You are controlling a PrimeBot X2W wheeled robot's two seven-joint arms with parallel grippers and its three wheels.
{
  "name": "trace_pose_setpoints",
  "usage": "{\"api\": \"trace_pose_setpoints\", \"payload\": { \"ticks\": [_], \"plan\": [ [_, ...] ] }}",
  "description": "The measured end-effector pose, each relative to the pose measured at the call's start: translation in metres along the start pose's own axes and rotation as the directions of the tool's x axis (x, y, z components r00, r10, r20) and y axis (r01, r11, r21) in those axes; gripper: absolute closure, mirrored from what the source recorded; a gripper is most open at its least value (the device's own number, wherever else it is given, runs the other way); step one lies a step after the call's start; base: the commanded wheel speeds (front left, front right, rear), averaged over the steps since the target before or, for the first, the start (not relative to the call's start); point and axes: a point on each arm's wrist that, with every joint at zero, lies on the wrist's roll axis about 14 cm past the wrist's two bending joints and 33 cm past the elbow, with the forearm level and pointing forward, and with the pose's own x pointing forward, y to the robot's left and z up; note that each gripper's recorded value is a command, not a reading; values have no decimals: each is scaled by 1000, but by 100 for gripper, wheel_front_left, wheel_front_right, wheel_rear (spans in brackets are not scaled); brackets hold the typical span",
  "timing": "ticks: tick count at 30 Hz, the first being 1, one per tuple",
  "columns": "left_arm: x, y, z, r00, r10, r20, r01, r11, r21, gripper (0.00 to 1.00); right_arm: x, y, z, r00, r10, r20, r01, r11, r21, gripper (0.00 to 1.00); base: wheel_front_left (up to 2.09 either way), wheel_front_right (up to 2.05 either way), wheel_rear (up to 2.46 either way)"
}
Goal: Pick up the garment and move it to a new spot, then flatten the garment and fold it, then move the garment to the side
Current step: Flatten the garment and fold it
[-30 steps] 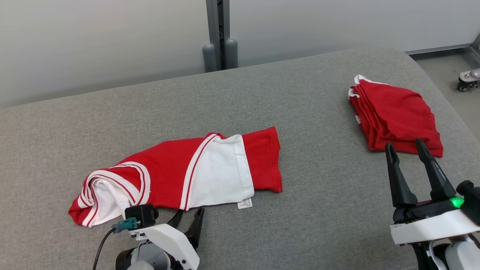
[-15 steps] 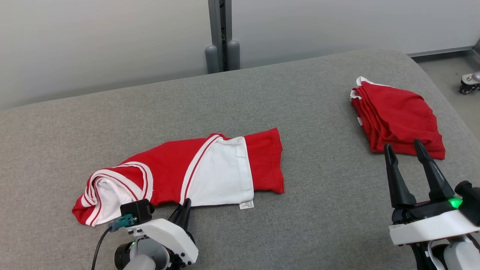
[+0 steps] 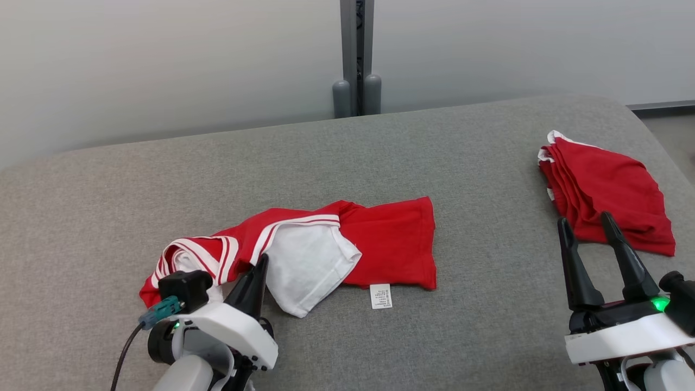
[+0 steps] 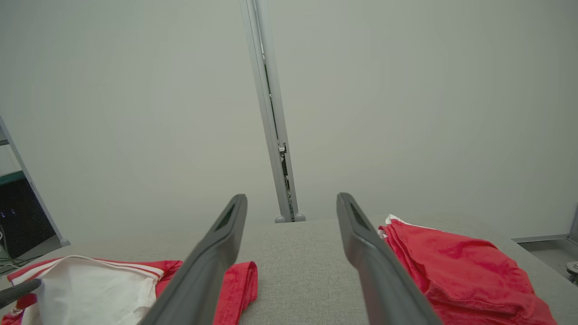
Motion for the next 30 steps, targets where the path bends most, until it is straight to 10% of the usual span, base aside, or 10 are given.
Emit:
{"api": "trace_pose_setpoints", "payload": {
  "ticks": [15, 29, 30],
  "plan": [
    [-97, 52, 26, 980, 135, -146, -127, 990, 64, 100, 5, 24, -3, 998, 67, -1, -67, 998, 17, 0, 0, 0, 0],
    [-162, 108, -2, 851, 379, -363, -357, 925, 129, 100, 5, 21, -8, 997, 68, -21, -68, 998, 8, 0, 0, 0, 0],
    [-163, 106, -7, 845, 373, -382, -358, 927, 113, 73, 5, 21, -9, 997, 68, -22, -68, 998, 8, 0, 0, 0, 0]
  ]
}}
